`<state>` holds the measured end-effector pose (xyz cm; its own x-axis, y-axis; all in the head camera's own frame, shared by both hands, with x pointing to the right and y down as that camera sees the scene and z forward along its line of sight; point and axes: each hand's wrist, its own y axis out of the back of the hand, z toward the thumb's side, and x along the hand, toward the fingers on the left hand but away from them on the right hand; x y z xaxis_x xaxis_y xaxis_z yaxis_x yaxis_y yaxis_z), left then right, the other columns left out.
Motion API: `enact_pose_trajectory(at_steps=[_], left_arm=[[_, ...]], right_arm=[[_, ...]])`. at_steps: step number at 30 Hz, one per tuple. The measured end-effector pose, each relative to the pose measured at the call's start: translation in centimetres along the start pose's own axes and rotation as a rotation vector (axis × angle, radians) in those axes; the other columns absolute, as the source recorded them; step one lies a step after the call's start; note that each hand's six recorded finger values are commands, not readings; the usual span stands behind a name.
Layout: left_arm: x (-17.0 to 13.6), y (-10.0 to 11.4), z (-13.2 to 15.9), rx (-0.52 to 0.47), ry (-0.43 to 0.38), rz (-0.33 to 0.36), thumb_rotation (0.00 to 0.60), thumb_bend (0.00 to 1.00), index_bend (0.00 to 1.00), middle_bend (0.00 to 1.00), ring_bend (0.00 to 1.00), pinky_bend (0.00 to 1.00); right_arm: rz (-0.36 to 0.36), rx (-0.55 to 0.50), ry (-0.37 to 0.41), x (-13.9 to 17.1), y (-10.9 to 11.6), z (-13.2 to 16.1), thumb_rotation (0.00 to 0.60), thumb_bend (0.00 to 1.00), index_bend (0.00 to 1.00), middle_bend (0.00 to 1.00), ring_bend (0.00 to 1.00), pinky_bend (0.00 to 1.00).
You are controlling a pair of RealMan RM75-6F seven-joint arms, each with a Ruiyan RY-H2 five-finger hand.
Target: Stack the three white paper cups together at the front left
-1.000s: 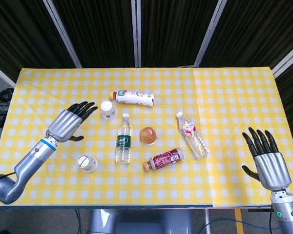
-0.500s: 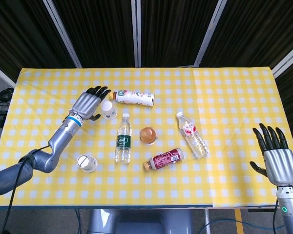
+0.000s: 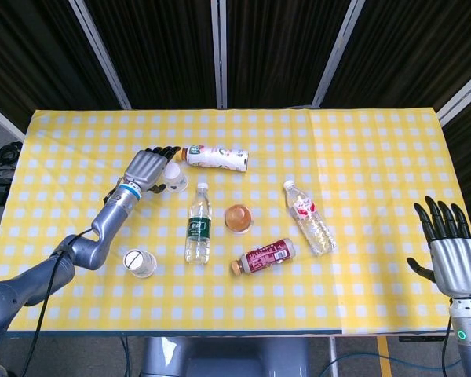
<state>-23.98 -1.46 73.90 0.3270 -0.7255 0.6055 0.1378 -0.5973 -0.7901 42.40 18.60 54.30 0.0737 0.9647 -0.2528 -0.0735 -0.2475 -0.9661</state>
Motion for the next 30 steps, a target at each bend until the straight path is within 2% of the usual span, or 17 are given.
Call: enact_pose_trajectory(at_steps=[4, 11, 21, 30], left_arm=[[0.1, 0.1, -0.2, 0.017, 0.002, 0.022, 0.6, 0.31, 0.33, 0.37, 0.39, 0.44], [-0.1, 0.3, 0.3, 0.001, -0.021, 0.046, 0.6, 0.31, 0.42, 0.43, 0.44, 0.46], [-1.0, 1.2, 0.3, -0.006, -0.048, 0.075, 0.6, 0.31, 0.44, 0.44, 0.45, 0.47], [-3.7, 3.8, -0.1, -0.051, -0.104, 0.126, 0.6, 0.31, 0.46, 0.45, 0.45, 0.47]], right_arm=[[0.002, -0.001, 0.0, 0.0, -0.1, 0.0, 0.6, 0.0, 0.0, 0.0, 0.0, 0.0], [0.0, 0.0, 0.004, 0.0, 0.0, 0.1, 0.6, 0.0, 0.0, 0.0, 0.0, 0.0], [-0.001, -0.005, 0.01, 0.1, 0.1, 0.3, 0.6, 0.0, 0.0, 0.0, 0.0, 0.0], [-0.001, -0.008, 0.022, 0.2, 0.1, 0.7, 0.6, 0.0, 0.0, 0.0, 0.0, 0.0]])
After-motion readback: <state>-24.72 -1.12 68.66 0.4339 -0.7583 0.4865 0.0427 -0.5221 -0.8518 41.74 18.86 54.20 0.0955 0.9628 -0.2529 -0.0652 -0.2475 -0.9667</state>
